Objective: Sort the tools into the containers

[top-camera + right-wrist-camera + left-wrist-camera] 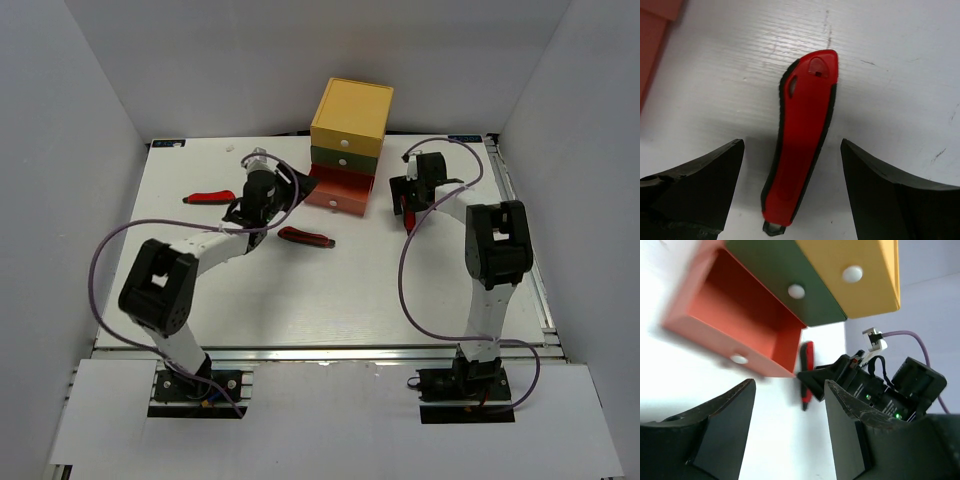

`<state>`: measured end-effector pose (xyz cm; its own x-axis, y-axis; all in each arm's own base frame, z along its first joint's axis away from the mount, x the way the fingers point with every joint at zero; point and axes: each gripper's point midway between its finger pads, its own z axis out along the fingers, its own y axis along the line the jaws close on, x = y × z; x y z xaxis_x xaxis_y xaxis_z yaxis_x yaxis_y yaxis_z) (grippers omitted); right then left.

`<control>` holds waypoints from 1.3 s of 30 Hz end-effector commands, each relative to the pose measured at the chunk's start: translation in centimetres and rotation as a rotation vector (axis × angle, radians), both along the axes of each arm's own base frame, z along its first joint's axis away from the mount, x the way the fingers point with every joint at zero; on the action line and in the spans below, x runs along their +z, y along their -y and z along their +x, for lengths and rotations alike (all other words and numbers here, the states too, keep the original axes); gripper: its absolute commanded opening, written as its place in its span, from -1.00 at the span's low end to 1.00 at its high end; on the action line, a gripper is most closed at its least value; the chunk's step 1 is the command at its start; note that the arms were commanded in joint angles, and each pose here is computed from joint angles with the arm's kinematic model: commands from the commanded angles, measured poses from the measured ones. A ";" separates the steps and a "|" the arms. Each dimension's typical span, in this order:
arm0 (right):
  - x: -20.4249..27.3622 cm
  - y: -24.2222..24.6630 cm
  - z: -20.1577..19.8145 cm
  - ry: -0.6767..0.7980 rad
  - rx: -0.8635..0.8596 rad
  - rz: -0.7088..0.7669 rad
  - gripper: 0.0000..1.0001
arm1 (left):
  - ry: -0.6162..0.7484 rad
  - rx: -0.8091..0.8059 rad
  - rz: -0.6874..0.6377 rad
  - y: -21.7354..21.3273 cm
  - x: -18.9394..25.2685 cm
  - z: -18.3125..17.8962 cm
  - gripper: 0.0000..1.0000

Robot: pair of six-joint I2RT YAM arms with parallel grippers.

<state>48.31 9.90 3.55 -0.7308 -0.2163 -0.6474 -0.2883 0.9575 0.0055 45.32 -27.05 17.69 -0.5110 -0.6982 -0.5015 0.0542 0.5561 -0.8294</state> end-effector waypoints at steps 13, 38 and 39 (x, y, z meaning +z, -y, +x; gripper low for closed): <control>0.0 1.3 -0.4 0.068 0.004 -0.043 -0.51 | -0.111 0.378 0.356 -17.6 -1.8 -6.5 0.43; 16.4 -21.9 -1.0 0.644 1.076 -0.074 -1.00 | -0.113 0.410 0.312 -19.6 -2.7 -8.9 0.50; 17.8 -22.4 0.3 0.681 1.050 -0.078 -1.00 | -0.120 0.410 0.312 -19.7 -3.0 -9.2 0.50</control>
<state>44.62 31.18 17.62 0.1993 -0.5590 -0.8048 -0.9137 0.1909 -0.3589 36.56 -7.44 14.00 -0.3118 -0.6641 -0.6796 -0.3230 0.7467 -0.5815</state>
